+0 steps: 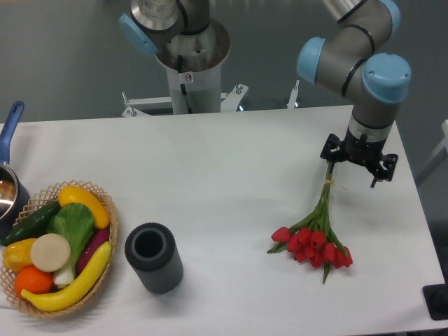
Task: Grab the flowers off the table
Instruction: 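Lower the open gripper onto the green tulip stems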
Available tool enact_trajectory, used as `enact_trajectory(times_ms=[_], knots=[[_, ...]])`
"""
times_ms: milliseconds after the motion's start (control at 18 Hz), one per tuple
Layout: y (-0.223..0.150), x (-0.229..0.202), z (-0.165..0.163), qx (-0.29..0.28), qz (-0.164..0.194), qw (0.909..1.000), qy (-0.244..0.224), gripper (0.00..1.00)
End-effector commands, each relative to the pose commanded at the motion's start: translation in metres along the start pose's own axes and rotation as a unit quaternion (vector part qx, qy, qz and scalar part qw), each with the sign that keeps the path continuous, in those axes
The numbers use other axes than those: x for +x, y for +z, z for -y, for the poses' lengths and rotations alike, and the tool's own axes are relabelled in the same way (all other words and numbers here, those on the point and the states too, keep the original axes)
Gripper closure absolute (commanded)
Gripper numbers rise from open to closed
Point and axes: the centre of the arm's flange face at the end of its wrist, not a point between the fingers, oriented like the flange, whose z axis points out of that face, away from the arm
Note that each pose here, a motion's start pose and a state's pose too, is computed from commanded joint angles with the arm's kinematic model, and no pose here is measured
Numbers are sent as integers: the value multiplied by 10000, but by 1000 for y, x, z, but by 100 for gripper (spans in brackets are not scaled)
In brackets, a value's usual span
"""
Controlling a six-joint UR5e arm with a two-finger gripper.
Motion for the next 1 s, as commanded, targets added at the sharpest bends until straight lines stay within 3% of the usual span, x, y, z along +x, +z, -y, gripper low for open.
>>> enact_trajectory(times_ms=[278, 556, 1000], knots=[[1, 1, 0, 113, 105, 9999, -15, 0], [28, 15, 1, 168, 190, 9996, -117, 0], [85, 8, 18, 45, -173, 9998, -2, 0]])
